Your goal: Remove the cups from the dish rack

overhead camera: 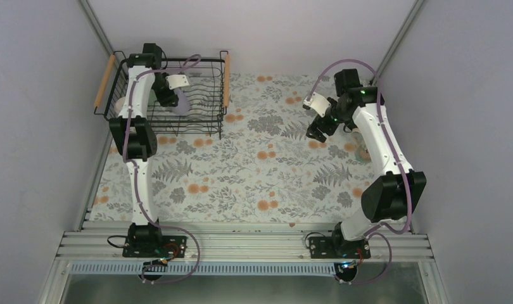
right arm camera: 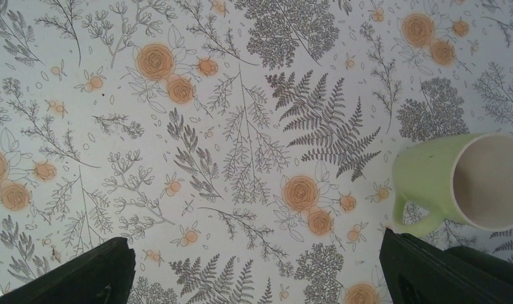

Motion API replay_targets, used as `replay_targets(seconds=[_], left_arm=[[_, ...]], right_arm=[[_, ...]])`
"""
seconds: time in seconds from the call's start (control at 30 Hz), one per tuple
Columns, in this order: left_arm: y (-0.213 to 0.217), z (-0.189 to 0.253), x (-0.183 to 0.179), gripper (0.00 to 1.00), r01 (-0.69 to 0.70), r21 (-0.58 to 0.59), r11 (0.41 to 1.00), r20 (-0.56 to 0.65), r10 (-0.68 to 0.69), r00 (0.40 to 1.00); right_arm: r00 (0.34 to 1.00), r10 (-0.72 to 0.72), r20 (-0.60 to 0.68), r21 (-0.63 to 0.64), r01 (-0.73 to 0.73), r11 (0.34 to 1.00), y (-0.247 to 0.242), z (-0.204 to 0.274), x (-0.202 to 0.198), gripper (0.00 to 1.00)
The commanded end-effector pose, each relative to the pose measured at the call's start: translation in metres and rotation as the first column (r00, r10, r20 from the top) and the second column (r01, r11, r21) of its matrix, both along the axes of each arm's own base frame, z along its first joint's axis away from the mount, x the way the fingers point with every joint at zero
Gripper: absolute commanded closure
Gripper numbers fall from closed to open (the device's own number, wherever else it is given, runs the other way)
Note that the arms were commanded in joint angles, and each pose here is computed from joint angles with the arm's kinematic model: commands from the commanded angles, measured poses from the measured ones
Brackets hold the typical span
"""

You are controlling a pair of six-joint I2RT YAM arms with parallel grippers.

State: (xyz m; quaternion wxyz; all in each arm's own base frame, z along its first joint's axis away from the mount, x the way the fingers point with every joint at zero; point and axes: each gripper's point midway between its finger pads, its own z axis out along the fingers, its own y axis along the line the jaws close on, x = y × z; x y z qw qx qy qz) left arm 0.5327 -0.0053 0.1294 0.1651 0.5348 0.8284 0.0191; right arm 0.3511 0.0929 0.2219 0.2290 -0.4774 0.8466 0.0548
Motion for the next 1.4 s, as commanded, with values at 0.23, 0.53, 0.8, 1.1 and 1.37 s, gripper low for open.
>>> replay_targets(seconds=[0.23,0.53,0.8,1.1,1.37], left_arm=[[-0.045,0.142,0.005,0.54,0.057,-0.179,0.982,0.316,0.003,0.949],[-0.156,0.263,-0.031,0.51,0.273,-0.309,0.911,0.577,-0.049,0.816],[-0.237,0.323,-0.072,0.51,0.461,-0.488,0.741,0.642,-0.053,0.765],[-0.286,0.328,-0.091,0.51,0.545,-0.587,0.599,0.618,-0.103,0.779],[-0.310,0.321,-0.100,0.51,0.559,-0.640,0.527,0.587,-0.135,0.798]], right_arm=[[0.992,0.112,0.058,0.285,-0.124,0.950,0.059,0.060,0.005,0.00],[0.952,0.288,0.108,0.644,-0.287,0.709,0.118,0.131,0.025,0.00],[0.904,0.400,0.152,0.801,-0.350,0.486,0.133,0.155,0.017,0.00],[0.878,0.415,0.240,0.863,-0.389,0.324,0.118,0.183,0.014,0.00],[0.877,0.389,0.280,0.866,-0.406,0.292,0.103,0.198,0.024,0.00]])
